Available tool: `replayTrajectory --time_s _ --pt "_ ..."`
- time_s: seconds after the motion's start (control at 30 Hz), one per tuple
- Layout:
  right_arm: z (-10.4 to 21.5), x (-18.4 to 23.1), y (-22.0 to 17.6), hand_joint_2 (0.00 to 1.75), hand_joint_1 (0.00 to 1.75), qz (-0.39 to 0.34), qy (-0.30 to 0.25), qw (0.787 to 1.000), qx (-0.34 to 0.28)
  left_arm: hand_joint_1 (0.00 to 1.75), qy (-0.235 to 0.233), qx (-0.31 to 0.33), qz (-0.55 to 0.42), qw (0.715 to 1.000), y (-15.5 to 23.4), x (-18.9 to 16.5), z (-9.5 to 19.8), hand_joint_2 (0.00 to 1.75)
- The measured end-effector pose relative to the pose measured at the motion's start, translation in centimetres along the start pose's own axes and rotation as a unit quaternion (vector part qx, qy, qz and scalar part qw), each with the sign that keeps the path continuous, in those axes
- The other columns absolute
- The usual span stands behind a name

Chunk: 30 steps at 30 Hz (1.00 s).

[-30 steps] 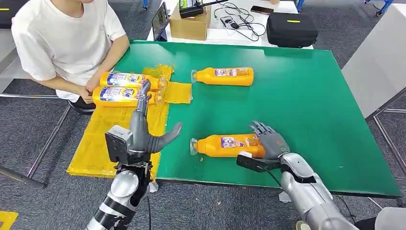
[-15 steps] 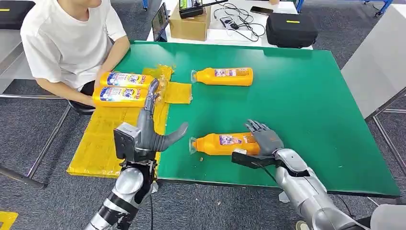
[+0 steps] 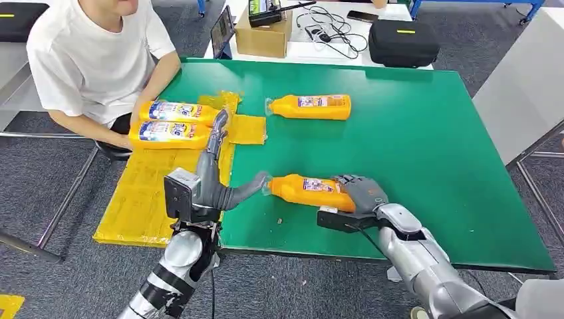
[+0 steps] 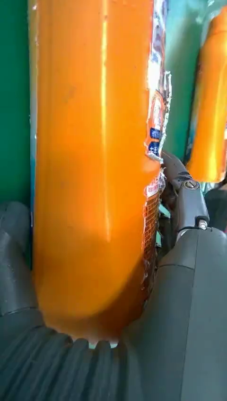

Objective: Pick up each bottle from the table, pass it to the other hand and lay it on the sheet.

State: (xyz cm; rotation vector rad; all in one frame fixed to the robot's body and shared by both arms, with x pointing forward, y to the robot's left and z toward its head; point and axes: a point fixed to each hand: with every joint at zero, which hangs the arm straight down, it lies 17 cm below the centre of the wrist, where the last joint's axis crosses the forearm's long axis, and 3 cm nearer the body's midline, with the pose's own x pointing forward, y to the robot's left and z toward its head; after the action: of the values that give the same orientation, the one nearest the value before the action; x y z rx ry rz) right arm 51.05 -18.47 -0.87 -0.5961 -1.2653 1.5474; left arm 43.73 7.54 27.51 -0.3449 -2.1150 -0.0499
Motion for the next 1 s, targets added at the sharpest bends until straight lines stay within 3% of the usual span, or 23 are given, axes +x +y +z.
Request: replayTrajectory --time_s 0.27,0.4,0.5,0.77,0.9,1.0 --pt "0.4 0.2 0.4 1.75 1.75 -0.048 -0.021 0.999 0.000 0.00 0.025 0.009 0.032 0.999 0.0 -1.2 0.3 1.75" --pt "1.3 1.3 0.5 1.75 1.75 -0.142 -0.049 0.988 -0.043 0.00 0.056 0.018 0.050 0.997 0.1 -3.0 1.8 1.75" --pt "1.9 1.8 0.6 1.75 1.75 -0.183 -0.056 0.979 -0.068 0.00 0.055 0.060 0.050 0.995 1.5 -3.4 2.7 1.75" --pt "2.7 1.8 0.6 1.75 1.75 -0.211 -0.047 0.971 -0.097 0.00 0.064 0.113 0.048 0.990 3.6 -4.0 3.5 1.75" --pt "3.5 2.3 -2.0 1.75 1.75 -0.271 -0.030 0.941 -0.201 0.00 0.078 0.167 0.055 0.981 6.1 -4.6 4.2 1.75" --pt "5.3 2.9 -5.2 1.75 1.75 -0.343 -0.019 0.889 -0.303 0.00 0.104 0.151 0.098 0.978 5.2 -5.7 5.8 1.75"
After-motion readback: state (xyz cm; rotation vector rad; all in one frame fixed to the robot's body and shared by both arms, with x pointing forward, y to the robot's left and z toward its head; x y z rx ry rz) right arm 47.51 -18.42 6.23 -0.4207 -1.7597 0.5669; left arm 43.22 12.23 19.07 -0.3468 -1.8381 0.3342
